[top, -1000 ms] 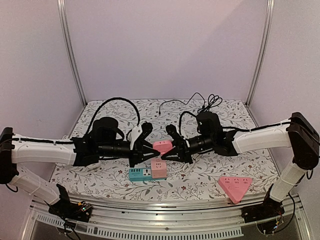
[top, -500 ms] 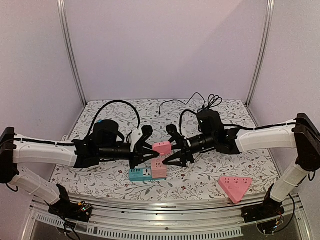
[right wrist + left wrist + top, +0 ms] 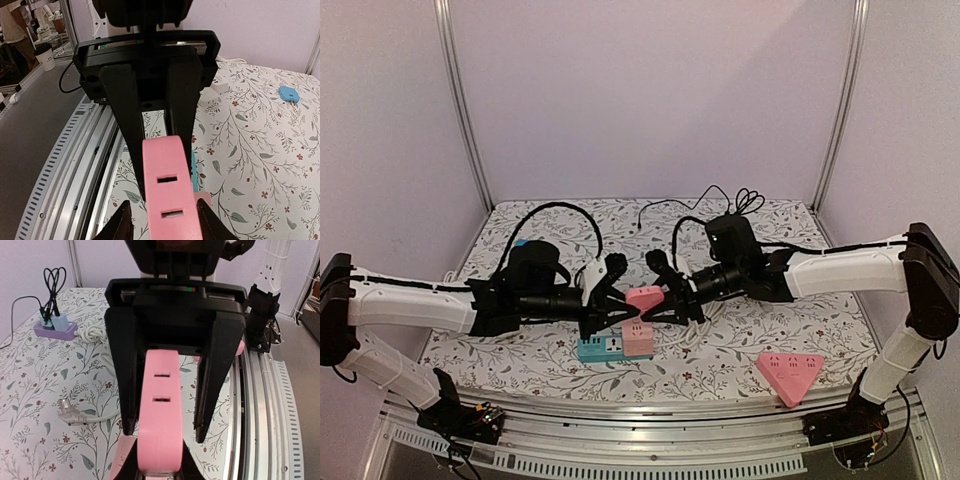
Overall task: Insert the plug
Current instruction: Adjust the plug, then insert the plug into the socket.
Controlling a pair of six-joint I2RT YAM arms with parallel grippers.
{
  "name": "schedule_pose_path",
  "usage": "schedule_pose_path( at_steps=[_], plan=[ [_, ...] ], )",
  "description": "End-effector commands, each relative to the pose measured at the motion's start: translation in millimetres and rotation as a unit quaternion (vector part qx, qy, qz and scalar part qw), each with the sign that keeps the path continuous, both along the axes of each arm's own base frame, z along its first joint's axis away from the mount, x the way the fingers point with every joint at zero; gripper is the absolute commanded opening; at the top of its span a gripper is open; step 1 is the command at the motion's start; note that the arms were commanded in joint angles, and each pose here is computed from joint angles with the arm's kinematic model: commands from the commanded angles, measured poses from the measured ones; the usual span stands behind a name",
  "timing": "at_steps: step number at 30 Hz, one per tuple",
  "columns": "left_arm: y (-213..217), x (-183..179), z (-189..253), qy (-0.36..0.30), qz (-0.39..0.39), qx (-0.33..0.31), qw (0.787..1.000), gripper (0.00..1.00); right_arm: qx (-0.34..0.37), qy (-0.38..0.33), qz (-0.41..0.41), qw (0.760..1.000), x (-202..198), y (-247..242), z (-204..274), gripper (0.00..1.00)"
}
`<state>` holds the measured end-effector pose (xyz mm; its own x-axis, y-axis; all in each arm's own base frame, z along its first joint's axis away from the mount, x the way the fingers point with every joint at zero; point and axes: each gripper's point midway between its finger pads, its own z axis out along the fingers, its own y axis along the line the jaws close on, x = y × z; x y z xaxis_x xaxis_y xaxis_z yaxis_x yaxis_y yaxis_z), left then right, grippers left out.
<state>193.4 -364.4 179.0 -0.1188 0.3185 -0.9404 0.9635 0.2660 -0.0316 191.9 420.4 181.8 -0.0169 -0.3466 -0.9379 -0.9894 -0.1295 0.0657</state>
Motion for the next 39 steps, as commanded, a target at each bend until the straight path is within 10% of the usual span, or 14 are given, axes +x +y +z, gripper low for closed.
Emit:
schedule_pose_path(
  at_steps=[1,11,21,29,39],
  plan=[
    [0.3,0.1,-3.5,0.001,-0.004,0.002,1.000,0.00,-0.016,-0.005,0.004,1.000,-0.4,3.4,-7.8,0.35],
    [-0.6,-1.0,-5.8,0.004,-0.008,0.003,1.000,0.00,-0.030,-0.010,0.004,0.999,0.7,6.0,-12.0,0.00],
    [3.3,2.6,-7.9,0.003,0.006,0.013,1.000,0.00,-0.042,-0.024,-0.005,0.999,4.8,3.9,-17.2,0.00],
    [10.1,3.6,-16.9,0.009,0.018,0.035,0.999,0.58,-0.046,-0.041,-0.031,0.998,14.6,3.2,-14.2,0.00],
    [26.5,3.6,-9.6,-0.009,0.050,0.006,0.999,0.83,-0.049,-0.048,-0.047,0.997,15.8,-2.7,-14.3,0.00]
  ],
)
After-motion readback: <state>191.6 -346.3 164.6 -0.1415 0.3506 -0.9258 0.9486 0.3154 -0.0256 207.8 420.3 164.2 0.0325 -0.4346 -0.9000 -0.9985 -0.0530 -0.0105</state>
